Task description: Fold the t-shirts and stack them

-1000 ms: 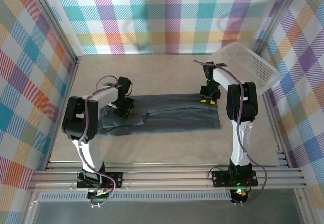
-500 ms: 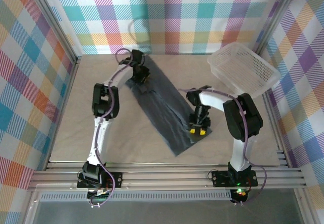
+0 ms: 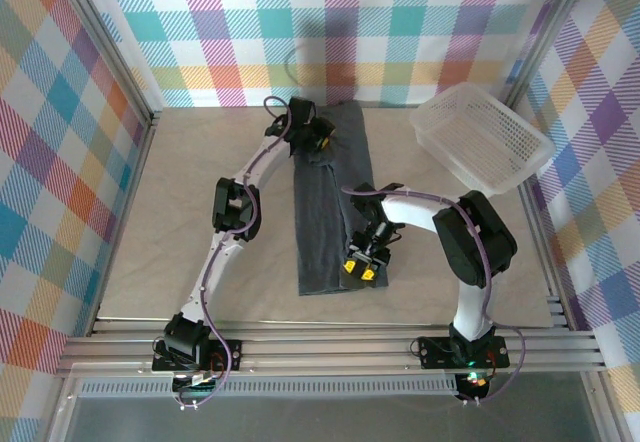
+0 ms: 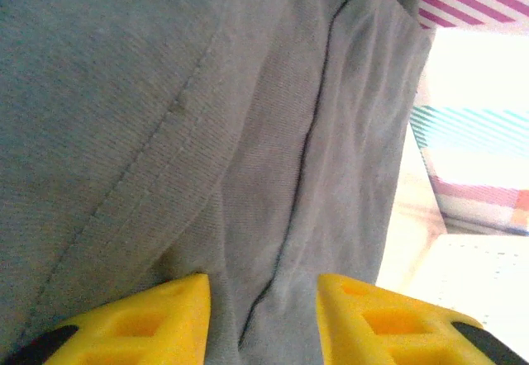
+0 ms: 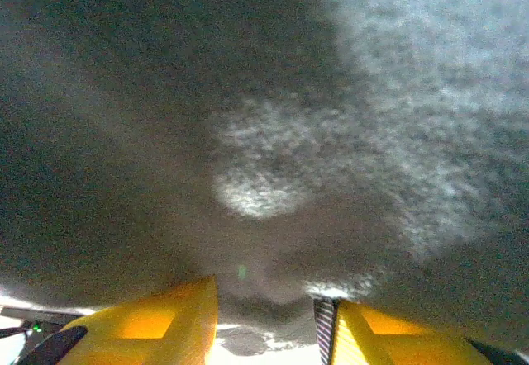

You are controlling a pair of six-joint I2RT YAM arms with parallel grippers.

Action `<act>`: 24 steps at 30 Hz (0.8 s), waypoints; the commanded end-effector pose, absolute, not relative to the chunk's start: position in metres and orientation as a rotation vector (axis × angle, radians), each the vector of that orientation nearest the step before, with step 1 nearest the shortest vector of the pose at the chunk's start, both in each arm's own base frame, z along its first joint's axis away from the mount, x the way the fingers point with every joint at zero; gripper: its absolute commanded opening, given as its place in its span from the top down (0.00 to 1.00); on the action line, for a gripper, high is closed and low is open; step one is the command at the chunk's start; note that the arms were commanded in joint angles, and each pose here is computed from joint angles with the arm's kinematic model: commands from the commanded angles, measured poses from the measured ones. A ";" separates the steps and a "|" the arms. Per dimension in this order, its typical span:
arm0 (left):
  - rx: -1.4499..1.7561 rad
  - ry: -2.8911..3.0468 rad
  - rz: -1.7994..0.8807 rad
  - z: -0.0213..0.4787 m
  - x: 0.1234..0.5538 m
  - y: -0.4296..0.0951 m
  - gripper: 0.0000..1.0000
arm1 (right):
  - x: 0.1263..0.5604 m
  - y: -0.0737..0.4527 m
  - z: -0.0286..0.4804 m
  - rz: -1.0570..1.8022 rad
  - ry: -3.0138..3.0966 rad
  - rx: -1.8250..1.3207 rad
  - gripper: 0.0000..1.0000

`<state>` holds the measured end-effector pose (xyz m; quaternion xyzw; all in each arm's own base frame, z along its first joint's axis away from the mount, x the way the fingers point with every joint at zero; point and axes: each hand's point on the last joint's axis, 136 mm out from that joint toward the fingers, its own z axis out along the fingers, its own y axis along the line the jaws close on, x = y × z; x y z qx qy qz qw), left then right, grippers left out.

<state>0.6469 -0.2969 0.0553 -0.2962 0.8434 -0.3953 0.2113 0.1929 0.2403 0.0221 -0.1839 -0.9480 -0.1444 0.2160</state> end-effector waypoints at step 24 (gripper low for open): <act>-0.343 3.262 -0.904 0.047 0.172 -0.259 0.49 | 0.166 0.154 0.040 -0.532 -2.677 -0.410 0.53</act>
